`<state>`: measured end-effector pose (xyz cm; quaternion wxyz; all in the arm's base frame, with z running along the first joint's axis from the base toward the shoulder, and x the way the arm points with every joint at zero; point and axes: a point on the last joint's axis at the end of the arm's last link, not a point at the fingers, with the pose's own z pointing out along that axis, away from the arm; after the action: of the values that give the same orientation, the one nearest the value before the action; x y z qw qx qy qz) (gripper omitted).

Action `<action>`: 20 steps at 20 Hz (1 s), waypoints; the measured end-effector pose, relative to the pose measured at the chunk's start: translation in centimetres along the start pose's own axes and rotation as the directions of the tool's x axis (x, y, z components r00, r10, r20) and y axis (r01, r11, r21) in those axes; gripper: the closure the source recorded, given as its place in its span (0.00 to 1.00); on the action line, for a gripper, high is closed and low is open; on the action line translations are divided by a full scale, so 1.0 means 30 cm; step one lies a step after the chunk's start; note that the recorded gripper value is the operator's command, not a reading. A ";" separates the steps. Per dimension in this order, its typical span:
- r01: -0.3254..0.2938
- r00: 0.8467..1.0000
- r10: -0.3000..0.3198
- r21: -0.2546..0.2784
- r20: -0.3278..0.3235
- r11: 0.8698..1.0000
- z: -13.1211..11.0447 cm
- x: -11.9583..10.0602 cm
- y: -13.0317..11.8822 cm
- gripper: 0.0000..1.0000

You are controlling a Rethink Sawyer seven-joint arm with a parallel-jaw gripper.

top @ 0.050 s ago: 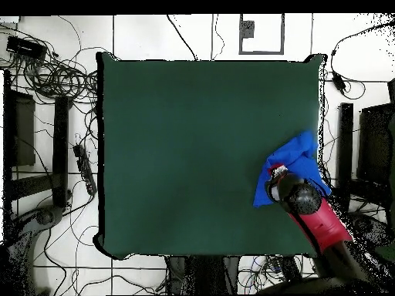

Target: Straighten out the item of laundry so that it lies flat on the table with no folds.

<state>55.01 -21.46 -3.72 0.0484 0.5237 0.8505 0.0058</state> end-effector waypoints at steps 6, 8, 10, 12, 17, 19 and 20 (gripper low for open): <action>0.023 1.000 -0.023 -0.003 0.003 1.000 0.001 -0.002 -0.006 0.00; 0.028 1.000 -0.028 -0.004 0.004 1.000 0.002 -0.004 -0.009 0.00; 0.033 0.999 -0.033 -0.004 0.005 0.999 0.002 -0.006 -0.011 0.00; 0.041 0.999 -0.041 -0.004 0.006 0.999 0.002 -0.006 -0.012 0.00; 0.080 0.997 -0.080 -0.023 0.005 0.997 0.004 -0.012 -0.024 0.00; 0.096 0.995 -0.096 -0.039 0.001 0.995 0.005 -0.016 -0.031 0.00; 0.101 0.995 -0.101 -0.044 0.000 0.994 0.005 -0.018 -0.033 0.00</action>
<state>54.39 -22.39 -3.88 0.0592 0.4788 0.8756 0.0224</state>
